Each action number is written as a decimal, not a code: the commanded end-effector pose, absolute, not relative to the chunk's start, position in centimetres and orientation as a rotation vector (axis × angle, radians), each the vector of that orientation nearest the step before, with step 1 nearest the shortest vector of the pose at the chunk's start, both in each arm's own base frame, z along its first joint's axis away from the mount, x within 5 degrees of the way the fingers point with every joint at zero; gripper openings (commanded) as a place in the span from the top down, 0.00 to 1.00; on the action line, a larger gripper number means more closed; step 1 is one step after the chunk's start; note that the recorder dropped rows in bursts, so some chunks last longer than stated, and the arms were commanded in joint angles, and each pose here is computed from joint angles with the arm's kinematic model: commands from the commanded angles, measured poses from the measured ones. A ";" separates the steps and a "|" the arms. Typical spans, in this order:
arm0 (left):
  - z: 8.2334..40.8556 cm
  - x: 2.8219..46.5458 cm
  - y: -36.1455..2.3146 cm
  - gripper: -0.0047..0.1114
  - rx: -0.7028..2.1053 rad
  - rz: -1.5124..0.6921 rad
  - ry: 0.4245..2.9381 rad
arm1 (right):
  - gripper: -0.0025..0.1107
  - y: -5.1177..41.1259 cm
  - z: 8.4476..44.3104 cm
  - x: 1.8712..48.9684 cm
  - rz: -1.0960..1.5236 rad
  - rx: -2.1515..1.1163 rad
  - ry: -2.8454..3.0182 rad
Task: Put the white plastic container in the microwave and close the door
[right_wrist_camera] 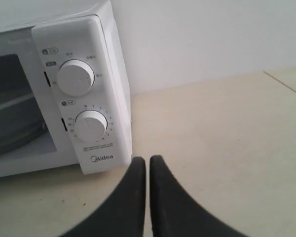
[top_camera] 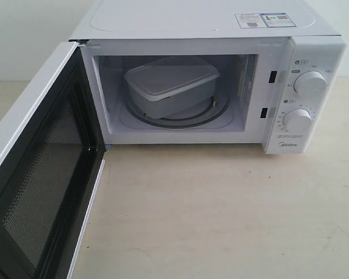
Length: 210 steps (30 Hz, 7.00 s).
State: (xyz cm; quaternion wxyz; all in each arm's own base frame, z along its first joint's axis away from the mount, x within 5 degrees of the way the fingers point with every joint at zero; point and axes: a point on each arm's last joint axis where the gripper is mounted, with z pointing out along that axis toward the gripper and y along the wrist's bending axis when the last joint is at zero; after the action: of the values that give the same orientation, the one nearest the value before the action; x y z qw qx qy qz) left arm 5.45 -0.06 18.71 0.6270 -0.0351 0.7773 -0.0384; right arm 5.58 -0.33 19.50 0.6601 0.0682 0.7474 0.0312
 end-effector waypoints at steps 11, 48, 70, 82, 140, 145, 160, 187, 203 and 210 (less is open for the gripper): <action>18.7 5.5 -0.1 0.92 -0.082 -0.089 1.777 | 0.98 -0.1 18.3 5.4 0.053 0.102 1.810; 25.6 3.9 -0.1 0.92 -0.040 -0.066 1.641 | 0.98 -0.1 18.3 5.4 0.053 0.102 1.810; 37.4 0.6 -0.7 0.92 -0.200 -0.362 1.557 | 0.98 -0.1 18.3 5.4 0.053 0.102 1.810; 39.1 10.9 -0.3 0.92 0.072 0.002 2.255 | 0.98 -0.1 18.3 5.4 0.055 0.103 1.810; 31.9 21.2 -14.5 0.92 1.244 -0.461 2.058 | 0.98 -0.1 18.4 5.4 0.055 0.103 1.808; 31.3 23.5 -14.9 0.92 1.159 -0.362 1.988 | 0.98 -0.1 18.4 5.4 0.055 0.103 1.804; 29.3 28.4 -15.5 0.92 0.961 -0.161 1.891 | 0.98 -0.1 18.4 5.4 0.053 0.102 1.804; 30.0 28.3 -15.2 0.92 0.956 -0.136 1.854 | 0.98 -0.2 19.7 5.6 -0.034 0.012 1.664; 30.8 27.8 -15.0 0.92 0.951 -0.139 1.833 | 0.98 -0.5 27.0 3.8 0.504 0.341 0.939; 31.5 27.4 -14.9 0.92 0.943 -0.143 1.815 | 0.98 1.2 36.0 2.2 0.452 0.115 1.020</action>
State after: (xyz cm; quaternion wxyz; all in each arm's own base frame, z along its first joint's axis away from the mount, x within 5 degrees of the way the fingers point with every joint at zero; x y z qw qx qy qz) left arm 27.55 -14.84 30.94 0.5125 0.3971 0.7594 -0.0543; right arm 2.28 0.90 33.00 0.8553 0.0654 0.4673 0.2140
